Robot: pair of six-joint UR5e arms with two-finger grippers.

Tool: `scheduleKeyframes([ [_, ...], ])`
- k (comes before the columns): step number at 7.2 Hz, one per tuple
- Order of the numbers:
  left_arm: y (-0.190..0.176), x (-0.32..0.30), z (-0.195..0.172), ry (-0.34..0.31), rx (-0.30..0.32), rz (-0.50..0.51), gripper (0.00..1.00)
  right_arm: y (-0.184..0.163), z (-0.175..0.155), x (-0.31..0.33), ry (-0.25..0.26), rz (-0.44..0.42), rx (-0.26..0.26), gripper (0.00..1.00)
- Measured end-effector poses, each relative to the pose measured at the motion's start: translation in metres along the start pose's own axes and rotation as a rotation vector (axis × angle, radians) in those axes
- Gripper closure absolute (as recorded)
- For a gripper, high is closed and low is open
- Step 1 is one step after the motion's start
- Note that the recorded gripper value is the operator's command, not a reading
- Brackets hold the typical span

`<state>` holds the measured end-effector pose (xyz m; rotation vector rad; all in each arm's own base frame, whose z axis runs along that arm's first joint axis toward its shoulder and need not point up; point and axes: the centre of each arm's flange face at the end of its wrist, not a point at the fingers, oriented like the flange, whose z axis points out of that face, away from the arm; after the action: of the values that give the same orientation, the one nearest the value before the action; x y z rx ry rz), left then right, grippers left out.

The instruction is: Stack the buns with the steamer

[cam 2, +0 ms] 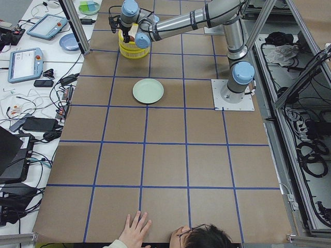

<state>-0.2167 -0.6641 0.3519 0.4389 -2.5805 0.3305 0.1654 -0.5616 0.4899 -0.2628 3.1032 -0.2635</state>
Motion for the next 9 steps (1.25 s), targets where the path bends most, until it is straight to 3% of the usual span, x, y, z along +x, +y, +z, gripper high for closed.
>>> scheduleKeyframes([
  [1, -0.010, -0.018, -0.027, -0.041, -0.016, 0.069, 0.00, 0.001, 0.001, 0.000, -0.001, 0.003, -0.001, 0.00],
  [2, -0.018, -0.041, -0.056, -0.128, -0.033, 0.158, 0.00, 0.001, 0.001, 0.000, -0.001, 0.005, -0.002, 0.00],
  [4, -0.016, -0.078, -0.108, -0.377, -0.096, 0.303, 0.00, 0.003, 0.000, 0.000, 0.005, 0.004, -0.002, 0.00],
  [5, -0.004, -0.085, -0.134, -0.471, -0.137, 0.348, 0.00, 0.003, -0.001, 0.000, 0.009, 0.004, -0.001, 0.00],
  [7, 0.032, -0.076, -0.185, -0.532, -0.189, 0.371, 0.00, 0.003, -0.001, -0.001, 0.006, 0.006, 0.002, 0.00],
  [9, 0.057, -0.068, -0.214, -0.537, -0.199, 0.380, 0.00, 0.003, -0.001, -0.001, 0.002, 0.006, 0.005, 0.00],
])
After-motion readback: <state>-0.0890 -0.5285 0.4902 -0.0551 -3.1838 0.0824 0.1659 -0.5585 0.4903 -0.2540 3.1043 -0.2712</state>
